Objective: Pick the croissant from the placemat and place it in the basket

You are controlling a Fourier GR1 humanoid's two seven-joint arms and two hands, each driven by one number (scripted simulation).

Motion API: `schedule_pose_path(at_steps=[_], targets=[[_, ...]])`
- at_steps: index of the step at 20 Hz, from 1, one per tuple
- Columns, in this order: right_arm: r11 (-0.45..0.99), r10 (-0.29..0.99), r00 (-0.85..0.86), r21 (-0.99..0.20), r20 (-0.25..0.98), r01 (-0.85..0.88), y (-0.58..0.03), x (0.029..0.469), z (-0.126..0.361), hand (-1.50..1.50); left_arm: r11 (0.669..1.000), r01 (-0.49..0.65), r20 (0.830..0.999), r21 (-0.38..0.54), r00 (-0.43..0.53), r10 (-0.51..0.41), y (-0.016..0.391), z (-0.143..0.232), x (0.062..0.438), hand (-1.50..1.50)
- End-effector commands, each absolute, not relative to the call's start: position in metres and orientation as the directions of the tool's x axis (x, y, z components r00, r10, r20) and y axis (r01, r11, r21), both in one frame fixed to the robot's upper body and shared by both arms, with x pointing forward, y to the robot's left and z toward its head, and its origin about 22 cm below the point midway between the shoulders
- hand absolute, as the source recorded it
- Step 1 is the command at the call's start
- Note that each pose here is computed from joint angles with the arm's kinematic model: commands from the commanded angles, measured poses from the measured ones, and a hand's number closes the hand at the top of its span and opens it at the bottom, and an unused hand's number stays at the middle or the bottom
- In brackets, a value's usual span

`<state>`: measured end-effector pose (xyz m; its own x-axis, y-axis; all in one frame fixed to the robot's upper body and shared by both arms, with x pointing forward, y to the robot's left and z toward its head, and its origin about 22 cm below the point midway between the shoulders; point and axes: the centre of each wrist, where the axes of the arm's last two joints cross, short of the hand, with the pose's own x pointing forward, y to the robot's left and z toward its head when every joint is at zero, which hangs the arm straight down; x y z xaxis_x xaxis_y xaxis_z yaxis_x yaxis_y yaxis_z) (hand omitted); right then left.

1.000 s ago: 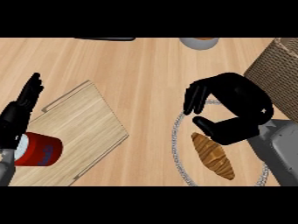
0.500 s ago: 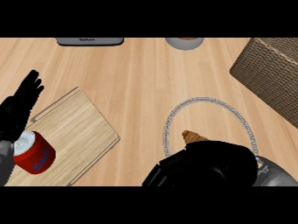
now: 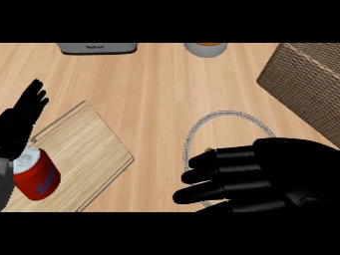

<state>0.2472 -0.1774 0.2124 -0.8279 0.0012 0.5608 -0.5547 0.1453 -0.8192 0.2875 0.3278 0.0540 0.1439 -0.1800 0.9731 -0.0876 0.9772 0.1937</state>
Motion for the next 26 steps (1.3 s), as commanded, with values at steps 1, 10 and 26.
schedule_pose_path(at_steps=[1,10,26], targets=[[0.152,0.260,-0.903,-0.938,0.341,-0.311,-0.187,0.258,0.264,-1.50,0.980,-0.083,0.971,0.179,0.176,-0.162,0.306,0.041,0.290,0.00],[-0.167,0.366,-0.859,-0.883,0.357,-0.438,-0.204,0.287,0.308,-1.50,0.982,-0.057,0.968,0.181,0.187,-0.167,0.309,0.035,0.287,0.00],[-0.028,0.249,-0.751,-0.770,0.612,-0.637,-0.264,0.332,0.261,-1.50,0.980,-0.054,0.969,0.189,0.172,-0.178,0.297,0.044,0.296,0.00]])
